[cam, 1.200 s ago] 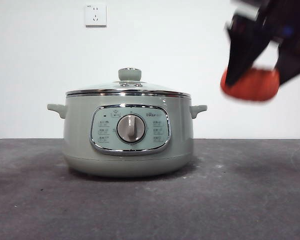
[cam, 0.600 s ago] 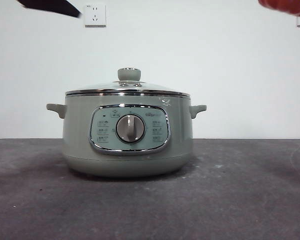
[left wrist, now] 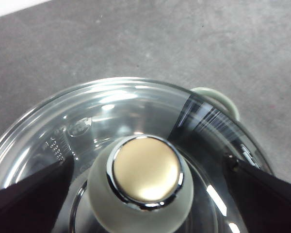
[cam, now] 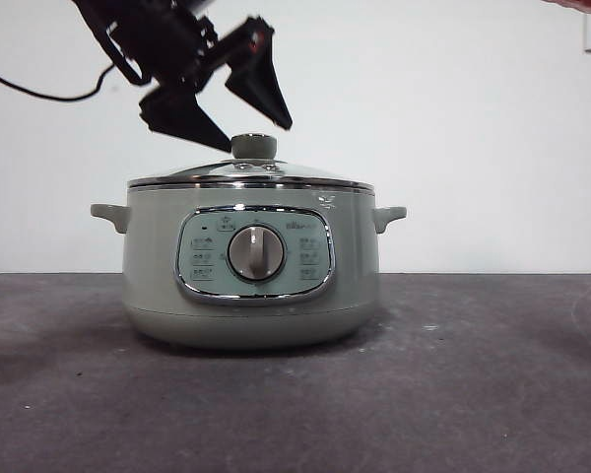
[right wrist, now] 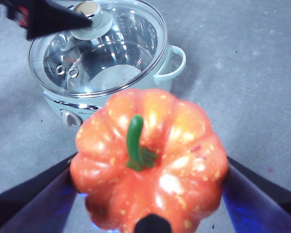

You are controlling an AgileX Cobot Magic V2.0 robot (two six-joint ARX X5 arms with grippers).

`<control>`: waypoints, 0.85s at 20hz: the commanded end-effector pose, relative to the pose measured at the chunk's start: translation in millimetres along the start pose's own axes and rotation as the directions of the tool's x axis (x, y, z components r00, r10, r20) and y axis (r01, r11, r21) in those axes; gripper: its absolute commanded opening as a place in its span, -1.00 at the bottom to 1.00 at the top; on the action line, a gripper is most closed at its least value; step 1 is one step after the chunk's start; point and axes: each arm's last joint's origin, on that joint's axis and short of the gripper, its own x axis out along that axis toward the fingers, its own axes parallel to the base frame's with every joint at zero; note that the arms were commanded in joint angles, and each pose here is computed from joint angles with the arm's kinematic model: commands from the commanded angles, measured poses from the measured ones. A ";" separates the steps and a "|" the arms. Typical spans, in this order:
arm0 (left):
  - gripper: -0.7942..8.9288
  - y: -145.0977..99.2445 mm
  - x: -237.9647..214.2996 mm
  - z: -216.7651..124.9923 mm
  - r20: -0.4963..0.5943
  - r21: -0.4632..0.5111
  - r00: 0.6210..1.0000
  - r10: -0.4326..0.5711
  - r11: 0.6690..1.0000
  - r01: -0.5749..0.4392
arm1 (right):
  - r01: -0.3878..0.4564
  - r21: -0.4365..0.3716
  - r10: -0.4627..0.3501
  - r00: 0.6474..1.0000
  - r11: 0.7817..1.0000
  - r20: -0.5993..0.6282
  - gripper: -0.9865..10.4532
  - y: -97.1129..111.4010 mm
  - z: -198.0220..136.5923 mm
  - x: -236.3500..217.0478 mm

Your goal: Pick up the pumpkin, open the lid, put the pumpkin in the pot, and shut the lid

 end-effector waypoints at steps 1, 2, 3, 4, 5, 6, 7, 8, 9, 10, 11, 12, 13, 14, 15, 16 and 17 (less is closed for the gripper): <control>0.71 -0.2 9.7 -2.4 0.001 0.020 1.000 0.002 1.000 -0.002 | -0.002 0.007 0.002 1.000 1.000 0.009 -0.85 0.4 0.6 -0.9; 0.71 0.3 12.9 -3.8 -0.005 0.020 1.000 0.007 1.000 -0.007 | -0.002 0.007 0.002 1.000 1.000 0.009 -0.85 0.4 0.6 -0.9; 0.71 0.8 14.0 -4.5 -0.009 0.019 1.000 0.019 1.000 -0.018 | -0.001 0.007 0.001 1.000 1.000 0.010 -0.85 0.4 0.7 -0.9; 0.70 -0.5 14.6 -4.6 -0.011 0.020 1.000 0.023 1.000 -0.022 | 0.001 0.006 -0.001 1.000 1.000 0.010 -0.85 0.3 0.7 -0.9; 0.67 -2.7 15.3 -4.4 -0.013 0.024 0.999 0.031 0.999 -0.031 | 0.002 0.006 -0.002 1.000 1.000 0.010 -0.85 0.3 0.7 -0.9; 0.42 -4.1 15.7 -4.3 -0.014 0.027 0.999 0.032 0.999 -0.032 | 0.002 0.006 -0.002 1.000 1.000 0.011 -0.85 0.3 0.9 -0.8; 0.10 -4.8 15.9 -4.7 -0.018 0.027 0.999 0.029 0.999 -0.029 | 0.002 0.006 -0.002 1.000 1.000 0.011 -0.85 0.3 0.9 -0.7; -0.16 -5.1 16.0 -5.4 -0.025 0.025 0.999 0.028 0.999 -0.027 | 0.002 0.006 -0.002 1.000 1.000 0.011 -0.85 0.3 0.9 -0.7; -0.32 -5.5 16.1 -6.1 -0.032 0.023 0.999 0.026 0.999 -0.025 | 0.002 0.006 -0.002 1.000 1.000 0.011 -0.85 0.3 0.9 -0.7; -0.39 -5.7 16.1 -6.6 -0.038 0.022 0.999 0.025 0.999 -0.024 | 0.002 0.006 -0.002 1.000 1.000 0.011 -0.85 0.3 0.9 -0.7; -0.47 -5.8 16.1 -7.4 -0.046 0.020 0.999 0.025 1.000 -0.024 | 0.002 0.006 -0.002 1.000 1.000 0.010 -0.85 0.3 0.8 -0.7; -0.57 -5.9 16.0 -8.2 -0.054 0.017 0.998 0.024 1.000 -0.023 | 0.002 0.006 -0.002 1.000 1.000 0.010 -0.85 0.3 0.8 -0.7; -0.70 -5.9 16.0 -8.9 -0.061 0.016 0.998 0.023 1.000 -0.022 | 0.002 0.006 -0.002 1.000 1.000 0.010 -0.85 0.3 0.8 -0.7; -0.79 -5.9 16.0 -8.9 -0.061 0.015 0.998 0.023 1.000 -0.022 | 0.002 0.006 -0.002 1.000 1.000 0.010 -0.85 0.3 0.8 -0.7; -0.86 -6.0 16.0 -8.8 -0.060 0.016 0.998 0.022 1.000 -0.021 | 0.001 0.006 -0.001 1.000 1.000 0.009 -0.85 0.3 0.7 -0.7; -0.85 -6.0 16.0 -8.7 -0.059 0.015 0.998 0.020 1.000 -0.019 | 0.001 0.006 -0.001 1.000 1.000 0.009 -0.85 0.3 0.7 -0.7; -0.85 -6.0 16.0 -8.7 -0.059 0.015 0.998 0.020 1.000 -0.019 | 0.001 0.006 -0.001 1.000 1.000 0.008 -0.85 0.3 0.7 -0.7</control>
